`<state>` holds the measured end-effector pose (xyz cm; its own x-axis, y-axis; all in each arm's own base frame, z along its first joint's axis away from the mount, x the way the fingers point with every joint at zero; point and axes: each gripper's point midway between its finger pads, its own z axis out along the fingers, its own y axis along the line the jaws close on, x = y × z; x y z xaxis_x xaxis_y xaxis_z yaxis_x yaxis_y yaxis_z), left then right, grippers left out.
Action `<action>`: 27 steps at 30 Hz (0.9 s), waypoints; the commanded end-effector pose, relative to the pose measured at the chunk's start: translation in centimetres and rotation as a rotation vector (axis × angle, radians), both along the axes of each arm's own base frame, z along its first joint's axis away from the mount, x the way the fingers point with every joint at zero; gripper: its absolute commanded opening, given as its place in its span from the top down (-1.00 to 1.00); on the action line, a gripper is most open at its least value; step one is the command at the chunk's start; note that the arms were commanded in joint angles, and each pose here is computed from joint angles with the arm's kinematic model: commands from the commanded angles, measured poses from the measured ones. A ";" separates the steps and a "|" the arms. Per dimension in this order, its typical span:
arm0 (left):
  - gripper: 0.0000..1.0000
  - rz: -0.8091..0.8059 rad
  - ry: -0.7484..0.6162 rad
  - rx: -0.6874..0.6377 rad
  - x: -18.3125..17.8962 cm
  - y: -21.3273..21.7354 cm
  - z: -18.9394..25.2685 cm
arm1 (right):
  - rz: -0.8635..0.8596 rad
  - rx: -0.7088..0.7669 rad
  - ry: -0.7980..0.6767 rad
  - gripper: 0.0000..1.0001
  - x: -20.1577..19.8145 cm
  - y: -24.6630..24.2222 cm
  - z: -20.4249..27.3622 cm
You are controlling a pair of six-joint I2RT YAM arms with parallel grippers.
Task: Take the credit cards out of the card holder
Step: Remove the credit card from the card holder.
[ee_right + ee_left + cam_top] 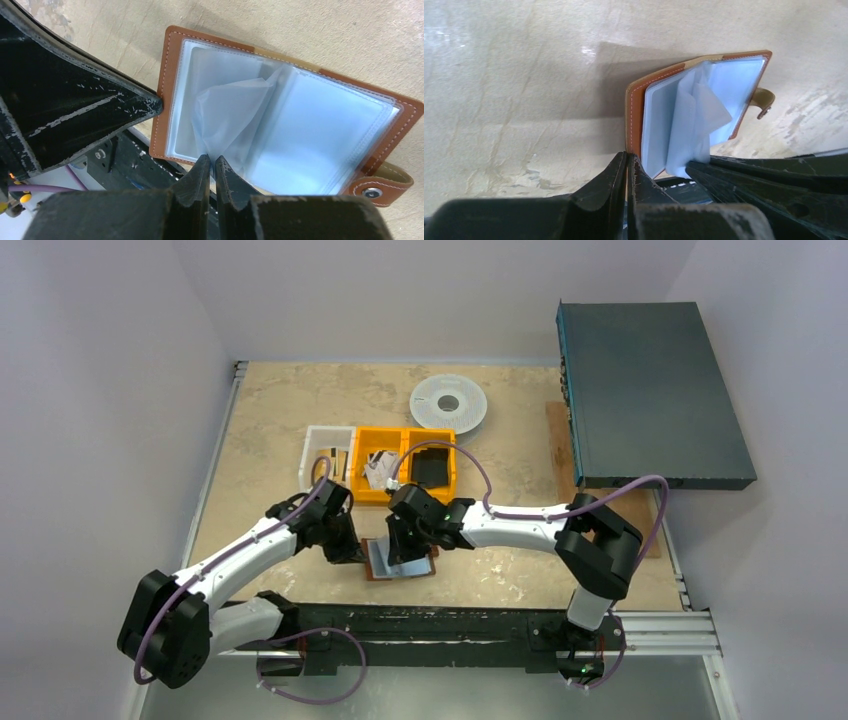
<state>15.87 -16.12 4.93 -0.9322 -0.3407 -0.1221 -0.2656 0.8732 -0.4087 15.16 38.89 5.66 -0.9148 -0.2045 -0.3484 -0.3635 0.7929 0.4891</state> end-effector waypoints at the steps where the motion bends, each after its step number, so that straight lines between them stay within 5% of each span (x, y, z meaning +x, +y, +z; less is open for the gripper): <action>1: 0.95 0.027 -0.020 0.081 0.4 1.2 0.2 | -0.010 0.068 -0.019 0.89 0.3 0.4 2.1; 18: 0.86 0.018 -0.015 0.116 0.0 1.9 -0.3 | -0.103 0.110 0.057 0.92 0.3 -2.4 0.5; 27: 0.80 -0.028 -0.063 -0.143 2.0 -3.7 1.7 | -0.109 0.145 0.062 0.93 0.5 -2.4 1.1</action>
